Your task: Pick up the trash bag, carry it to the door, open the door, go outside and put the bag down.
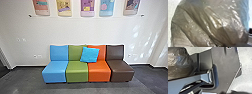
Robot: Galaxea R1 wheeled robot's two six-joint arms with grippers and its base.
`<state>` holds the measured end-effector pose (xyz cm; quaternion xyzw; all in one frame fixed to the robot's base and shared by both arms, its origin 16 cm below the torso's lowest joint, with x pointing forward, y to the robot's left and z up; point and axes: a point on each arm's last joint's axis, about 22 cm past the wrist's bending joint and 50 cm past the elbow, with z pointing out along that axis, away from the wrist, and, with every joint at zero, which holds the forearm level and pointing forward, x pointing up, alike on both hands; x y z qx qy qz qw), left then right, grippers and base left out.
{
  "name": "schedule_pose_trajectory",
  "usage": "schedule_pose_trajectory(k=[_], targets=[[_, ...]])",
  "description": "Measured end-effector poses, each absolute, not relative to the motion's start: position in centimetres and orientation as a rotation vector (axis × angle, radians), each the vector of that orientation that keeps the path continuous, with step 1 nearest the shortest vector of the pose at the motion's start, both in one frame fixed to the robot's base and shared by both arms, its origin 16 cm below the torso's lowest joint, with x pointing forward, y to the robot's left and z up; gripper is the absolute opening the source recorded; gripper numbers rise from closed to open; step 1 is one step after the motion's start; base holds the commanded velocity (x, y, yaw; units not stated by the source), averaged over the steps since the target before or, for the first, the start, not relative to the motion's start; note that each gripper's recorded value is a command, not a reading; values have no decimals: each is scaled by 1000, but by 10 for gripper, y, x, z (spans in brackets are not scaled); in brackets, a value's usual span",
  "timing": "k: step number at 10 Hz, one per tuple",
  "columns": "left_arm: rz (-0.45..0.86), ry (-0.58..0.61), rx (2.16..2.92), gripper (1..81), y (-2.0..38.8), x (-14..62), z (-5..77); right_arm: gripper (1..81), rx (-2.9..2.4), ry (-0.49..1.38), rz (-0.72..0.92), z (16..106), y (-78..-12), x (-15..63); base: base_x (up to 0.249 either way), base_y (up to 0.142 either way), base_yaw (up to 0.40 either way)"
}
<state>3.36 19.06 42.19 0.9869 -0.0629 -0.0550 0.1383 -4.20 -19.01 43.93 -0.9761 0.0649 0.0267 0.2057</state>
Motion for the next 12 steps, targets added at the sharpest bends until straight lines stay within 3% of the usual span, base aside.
schedule_pose_trajectory(k=[12], targets=[[-167,-179,2867,10,201,32,421,811,-2720,178,66,438,-184,-38,0,0,-20]])
